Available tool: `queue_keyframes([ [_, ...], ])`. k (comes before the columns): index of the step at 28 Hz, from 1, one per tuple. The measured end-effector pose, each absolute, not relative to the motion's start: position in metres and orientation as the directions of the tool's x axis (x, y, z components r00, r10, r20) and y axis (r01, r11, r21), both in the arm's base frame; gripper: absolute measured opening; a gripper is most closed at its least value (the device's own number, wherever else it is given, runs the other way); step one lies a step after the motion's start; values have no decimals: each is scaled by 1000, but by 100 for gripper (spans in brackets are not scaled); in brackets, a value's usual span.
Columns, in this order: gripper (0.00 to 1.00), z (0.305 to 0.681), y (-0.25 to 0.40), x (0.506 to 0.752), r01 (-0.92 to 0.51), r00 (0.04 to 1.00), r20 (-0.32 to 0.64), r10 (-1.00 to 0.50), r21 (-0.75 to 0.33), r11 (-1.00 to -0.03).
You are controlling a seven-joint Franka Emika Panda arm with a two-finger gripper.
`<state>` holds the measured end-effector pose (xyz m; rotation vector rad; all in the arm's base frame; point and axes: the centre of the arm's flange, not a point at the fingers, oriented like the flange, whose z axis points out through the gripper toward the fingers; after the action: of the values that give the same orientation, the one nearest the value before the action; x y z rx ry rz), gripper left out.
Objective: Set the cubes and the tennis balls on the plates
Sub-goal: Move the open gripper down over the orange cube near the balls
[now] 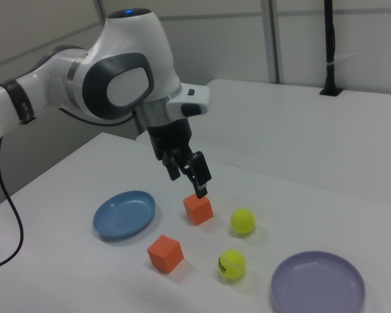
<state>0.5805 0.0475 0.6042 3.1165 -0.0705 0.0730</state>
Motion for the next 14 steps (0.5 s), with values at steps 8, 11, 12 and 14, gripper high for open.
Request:
queue_keyframes([
  [8, 100, 617, 62, 574, 42, 998, 57, 37, -87, -995],
  [11, 100, 611, 86, 573, 63, 997, 44, 60, -89, -994],
  [12, 100, 608, 94, 573, 70, 997, 39, 67, -88, -994],
  [14, 100, 601, 113, 573, 73, 997, 23, 71, -83, -994],
])
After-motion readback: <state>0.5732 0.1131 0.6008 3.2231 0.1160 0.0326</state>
